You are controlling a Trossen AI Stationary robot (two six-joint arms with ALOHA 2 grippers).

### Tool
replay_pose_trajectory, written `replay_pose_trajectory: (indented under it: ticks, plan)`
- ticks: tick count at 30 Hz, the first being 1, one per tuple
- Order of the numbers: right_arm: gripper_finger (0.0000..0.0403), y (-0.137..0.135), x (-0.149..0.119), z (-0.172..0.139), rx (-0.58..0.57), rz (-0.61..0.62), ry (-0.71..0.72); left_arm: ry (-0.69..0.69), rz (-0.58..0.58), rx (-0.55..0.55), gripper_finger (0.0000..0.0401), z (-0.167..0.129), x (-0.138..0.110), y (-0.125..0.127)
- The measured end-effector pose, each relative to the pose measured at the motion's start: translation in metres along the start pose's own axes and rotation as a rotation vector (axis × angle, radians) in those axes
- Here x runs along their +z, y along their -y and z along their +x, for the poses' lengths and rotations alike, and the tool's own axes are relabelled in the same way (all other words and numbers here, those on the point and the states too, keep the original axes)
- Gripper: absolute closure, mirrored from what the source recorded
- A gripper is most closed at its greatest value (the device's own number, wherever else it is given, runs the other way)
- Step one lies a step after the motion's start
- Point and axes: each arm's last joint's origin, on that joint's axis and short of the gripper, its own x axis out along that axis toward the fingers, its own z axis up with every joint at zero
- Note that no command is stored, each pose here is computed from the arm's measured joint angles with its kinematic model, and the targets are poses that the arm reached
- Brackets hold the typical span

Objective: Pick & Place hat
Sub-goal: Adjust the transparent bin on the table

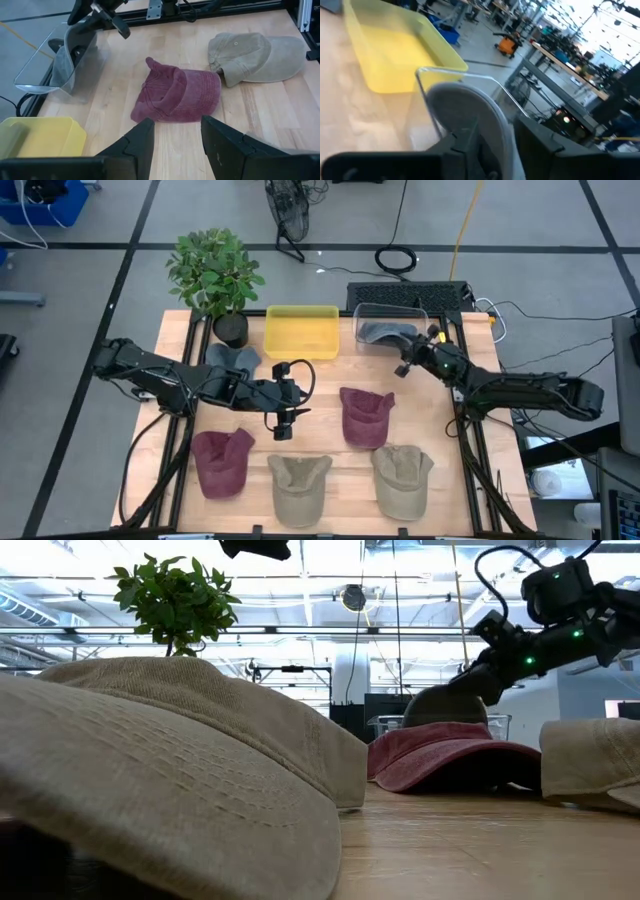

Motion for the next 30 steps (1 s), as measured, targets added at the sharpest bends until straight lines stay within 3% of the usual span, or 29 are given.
replay_pose_trajectory:
  ticks: [8,16,25,30]
  plan:
    - [0.0249,-0.01,0.007,-0.006,0.064,-0.005,0.044,-0.007,-0.02,0.0,0.0235,0.0,-0.001,0.0]
    - [0.0279,-0.016,-0.007,-0.007,0.126,-0.006,-0.095,-0.006,-0.021,0.0,0.0235,0.0,-0.001,0.0]
    - [0.0303,-0.015,-0.001,-0.009,0.114,0.06,-0.044,-0.005,-0.021,0.0,0.0235,0.0,-0.001,0.0]
    - [0.0305,-0.024,-0.004,-0.015,0.232,0.113,-0.085,-0.006,-0.021,0.0,0.0235,0.0,-0.001,0.0]
